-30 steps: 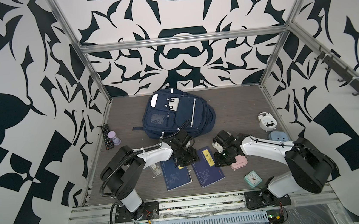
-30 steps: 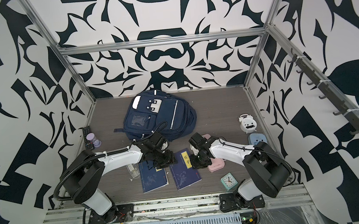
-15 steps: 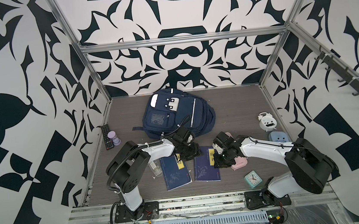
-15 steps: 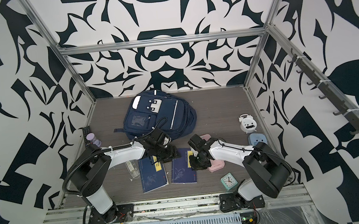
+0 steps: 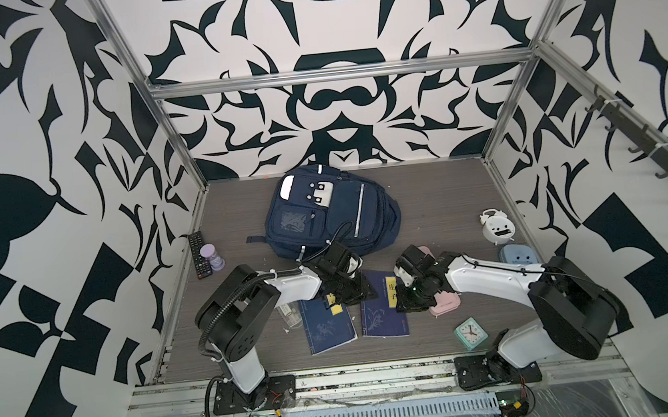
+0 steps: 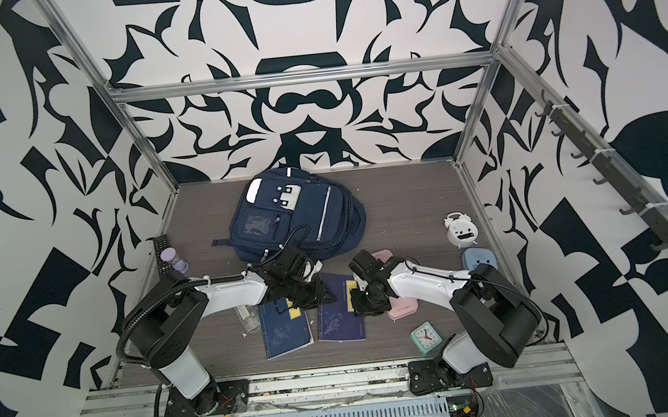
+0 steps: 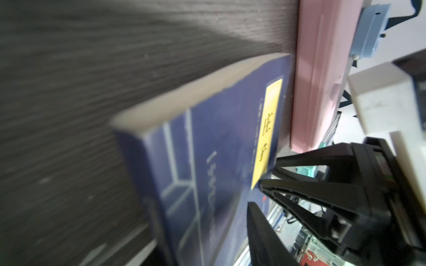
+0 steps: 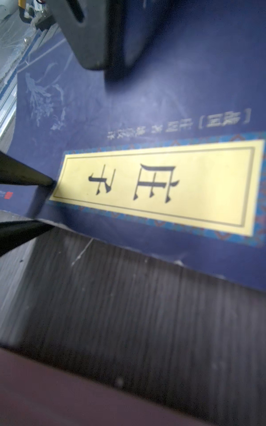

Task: Pack the student bag

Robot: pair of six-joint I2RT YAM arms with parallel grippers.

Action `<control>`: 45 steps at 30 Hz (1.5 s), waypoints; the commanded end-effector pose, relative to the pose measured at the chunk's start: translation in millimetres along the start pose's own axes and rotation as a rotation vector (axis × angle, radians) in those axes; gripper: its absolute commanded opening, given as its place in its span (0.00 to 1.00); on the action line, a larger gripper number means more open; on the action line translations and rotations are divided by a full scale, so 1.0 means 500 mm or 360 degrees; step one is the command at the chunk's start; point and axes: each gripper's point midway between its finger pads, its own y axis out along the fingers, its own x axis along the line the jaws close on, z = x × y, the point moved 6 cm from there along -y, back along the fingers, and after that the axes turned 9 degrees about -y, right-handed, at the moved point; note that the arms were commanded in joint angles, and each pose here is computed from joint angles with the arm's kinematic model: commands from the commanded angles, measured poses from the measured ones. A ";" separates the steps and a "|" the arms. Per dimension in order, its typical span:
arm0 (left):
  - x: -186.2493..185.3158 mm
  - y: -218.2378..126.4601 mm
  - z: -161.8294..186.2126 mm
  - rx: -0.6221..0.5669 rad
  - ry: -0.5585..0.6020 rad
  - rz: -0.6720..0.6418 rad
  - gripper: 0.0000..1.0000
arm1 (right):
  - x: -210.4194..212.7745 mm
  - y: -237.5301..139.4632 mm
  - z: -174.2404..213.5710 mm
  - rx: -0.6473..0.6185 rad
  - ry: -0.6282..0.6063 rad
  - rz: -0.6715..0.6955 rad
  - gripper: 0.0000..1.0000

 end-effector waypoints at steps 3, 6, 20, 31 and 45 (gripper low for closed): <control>-0.048 -0.001 0.006 0.0076 0.0107 0.0173 0.22 | -0.001 0.020 -0.012 -0.0037 -0.0065 0.0037 0.33; -0.067 -0.010 0.004 0.0081 0.0134 0.0220 0.12 | 0.002 0.005 -0.019 -0.0052 -0.0106 0.0065 0.39; -0.128 -0.158 -0.044 -0.0107 0.0311 0.0429 0.00 | 0.007 -0.220 -0.111 -0.0646 -0.0103 -0.0078 0.70; -0.138 -0.265 -0.071 -0.0201 0.0426 0.0654 0.00 | 0.054 -0.289 -0.182 -0.0886 -0.0106 -0.0723 0.78; -0.149 -0.289 -0.070 -0.0119 0.0434 0.0951 0.00 | 0.072 -0.248 -0.213 -0.0837 -0.0108 -0.1060 0.80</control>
